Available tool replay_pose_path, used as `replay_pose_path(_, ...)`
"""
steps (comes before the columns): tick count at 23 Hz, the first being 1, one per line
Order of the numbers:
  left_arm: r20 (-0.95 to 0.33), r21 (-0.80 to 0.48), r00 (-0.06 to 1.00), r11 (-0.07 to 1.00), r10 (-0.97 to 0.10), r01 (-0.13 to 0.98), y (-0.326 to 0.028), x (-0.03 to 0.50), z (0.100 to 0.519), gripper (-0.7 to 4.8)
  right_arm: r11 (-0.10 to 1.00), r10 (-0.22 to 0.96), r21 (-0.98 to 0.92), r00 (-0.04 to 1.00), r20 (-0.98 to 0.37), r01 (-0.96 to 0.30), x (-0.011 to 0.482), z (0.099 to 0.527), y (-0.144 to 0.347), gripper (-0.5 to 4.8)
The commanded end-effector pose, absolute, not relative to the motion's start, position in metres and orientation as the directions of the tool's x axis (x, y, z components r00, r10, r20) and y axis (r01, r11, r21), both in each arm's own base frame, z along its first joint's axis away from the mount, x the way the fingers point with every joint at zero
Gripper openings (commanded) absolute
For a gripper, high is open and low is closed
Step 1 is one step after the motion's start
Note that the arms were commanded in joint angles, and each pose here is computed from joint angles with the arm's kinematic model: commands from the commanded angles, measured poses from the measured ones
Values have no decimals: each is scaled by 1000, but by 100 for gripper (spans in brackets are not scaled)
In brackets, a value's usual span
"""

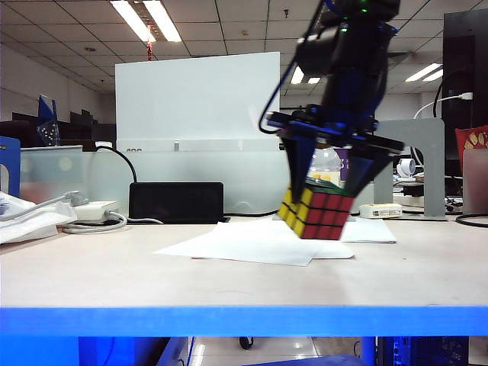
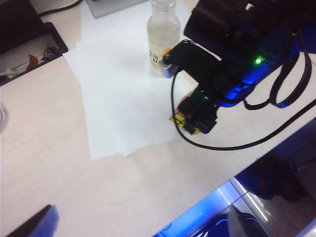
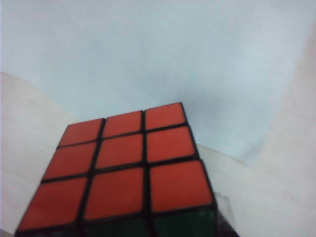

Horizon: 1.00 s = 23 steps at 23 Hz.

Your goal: Rotate the Rubik's Cube so that the bottom side is facing up.

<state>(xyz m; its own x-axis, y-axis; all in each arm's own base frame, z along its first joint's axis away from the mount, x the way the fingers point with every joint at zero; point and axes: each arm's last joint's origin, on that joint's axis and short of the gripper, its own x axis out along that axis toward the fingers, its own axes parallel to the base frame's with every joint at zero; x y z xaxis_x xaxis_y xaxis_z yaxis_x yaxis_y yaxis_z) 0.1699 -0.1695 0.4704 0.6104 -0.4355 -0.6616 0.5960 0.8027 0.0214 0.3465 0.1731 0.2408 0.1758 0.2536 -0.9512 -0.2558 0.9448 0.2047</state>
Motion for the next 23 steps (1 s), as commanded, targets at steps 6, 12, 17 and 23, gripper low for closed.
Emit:
replay_pose_path(6,-653,27,616,799,-442,601,-158,159,476,479,947,261,216,178,-949,-237,353,231,181,283)
replay_pose_path(12,-649,26,618,798,-445,602,-155,155,475,479,955,219,192,102,-970,-225,351,218,180,284)
replay_pose_path(17,-660,25,606,793,-444,609,-155,155,471,479,957,209,184,91,-974,-223,352,219,179,284)
replay_pose_path(23,-674,16,586,784,-450,620,-155,154,465,479,958,165,139,86,-983,-249,376,236,189,284)
